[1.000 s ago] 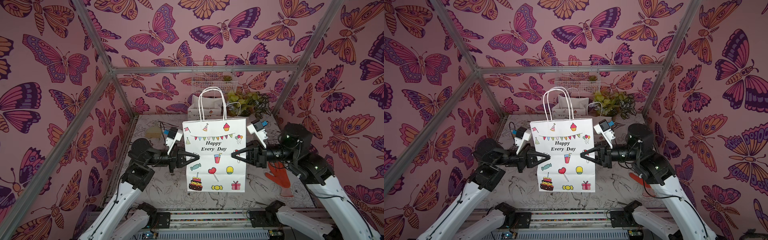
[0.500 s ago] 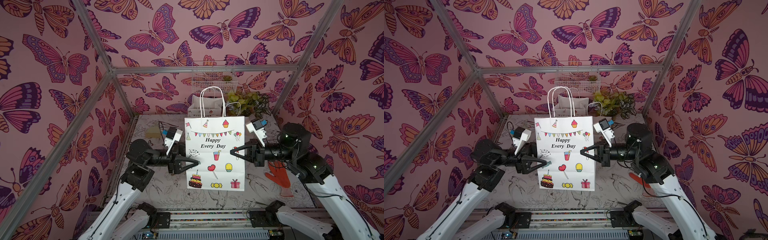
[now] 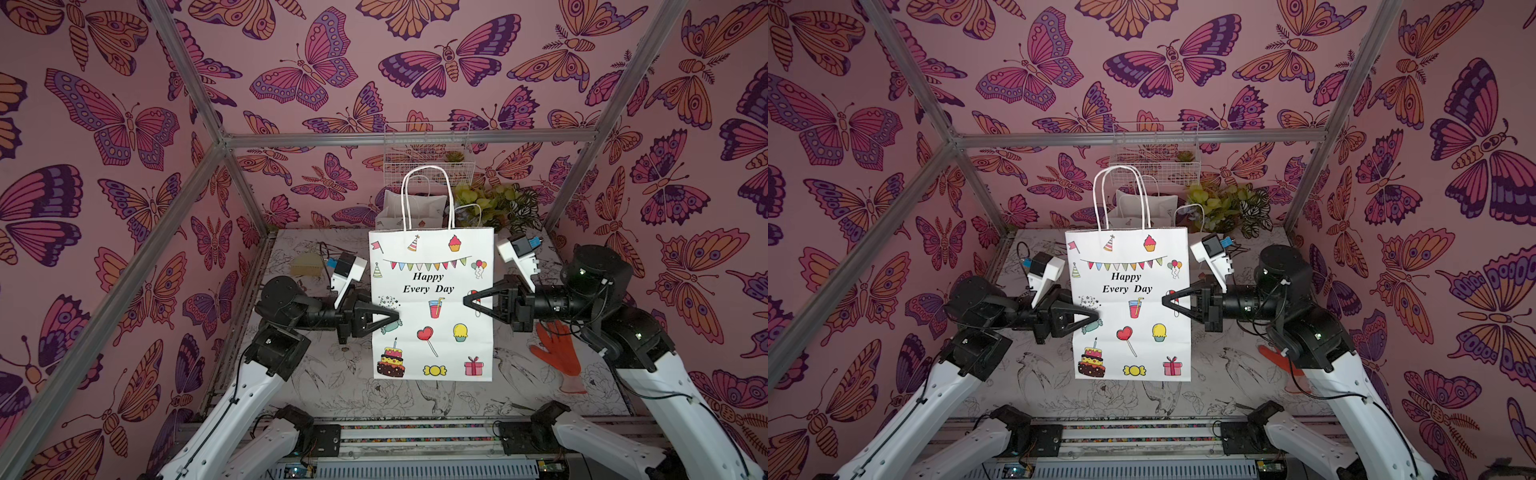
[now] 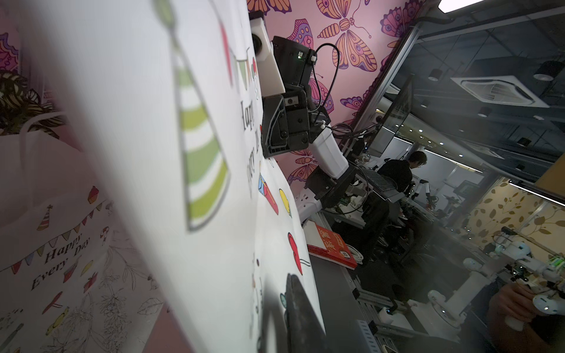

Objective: Put away the paper bag
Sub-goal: Press the paper bag.

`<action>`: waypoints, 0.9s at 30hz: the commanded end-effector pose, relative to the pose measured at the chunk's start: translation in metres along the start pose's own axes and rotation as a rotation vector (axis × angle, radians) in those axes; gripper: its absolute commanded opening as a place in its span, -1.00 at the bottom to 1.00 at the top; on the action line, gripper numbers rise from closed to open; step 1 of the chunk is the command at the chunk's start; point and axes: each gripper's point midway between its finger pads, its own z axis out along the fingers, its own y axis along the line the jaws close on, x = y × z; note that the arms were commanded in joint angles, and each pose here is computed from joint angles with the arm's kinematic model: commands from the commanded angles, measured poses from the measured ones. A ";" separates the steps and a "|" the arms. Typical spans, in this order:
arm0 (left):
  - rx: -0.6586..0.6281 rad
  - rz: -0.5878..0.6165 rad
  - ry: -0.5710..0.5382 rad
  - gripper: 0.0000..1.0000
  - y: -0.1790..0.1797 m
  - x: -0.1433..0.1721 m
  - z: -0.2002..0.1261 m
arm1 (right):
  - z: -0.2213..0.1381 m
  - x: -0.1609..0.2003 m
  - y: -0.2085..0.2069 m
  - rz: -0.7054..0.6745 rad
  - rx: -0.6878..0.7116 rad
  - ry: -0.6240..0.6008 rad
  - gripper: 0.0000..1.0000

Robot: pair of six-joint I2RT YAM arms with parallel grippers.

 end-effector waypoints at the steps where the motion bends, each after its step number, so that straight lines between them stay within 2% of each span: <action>1: 0.039 0.020 0.018 -0.71 -0.009 0.003 0.001 | -0.005 -0.017 0.008 -0.055 0.017 -0.058 -1.00; 5: 0.040 0.016 0.020 -0.84 -0.008 0.003 0.002 | -0.004 -0.016 0.006 -0.055 0.026 -0.056 -1.00; 7: 0.038 0.015 0.020 -0.97 -0.007 0.004 0.002 | -0.005 -0.018 0.007 -0.059 0.026 -0.061 -1.00; 10: 0.010 0.031 0.002 -1.00 -0.005 0.000 0.001 | -0.005 -0.015 0.008 -0.061 0.021 -0.052 -0.95; 15: -0.033 0.042 -0.021 -1.00 -0.002 -0.006 -0.001 | -0.001 0.001 0.007 -0.019 -0.023 0.019 -0.18; 18: -0.052 0.036 -0.029 -1.00 0.003 -0.008 -0.001 | 0.000 0.010 0.007 0.005 -0.050 0.043 0.05; 24: -0.062 0.036 -0.037 -1.00 0.005 -0.010 -0.002 | -0.003 0.026 0.005 0.028 -0.048 0.076 0.13; 27: -0.036 0.048 -0.045 -1.00 -0.002 -0.012 -0.002 | -0.004 0.037 0.002 0.040 -0.030 0.109 0.00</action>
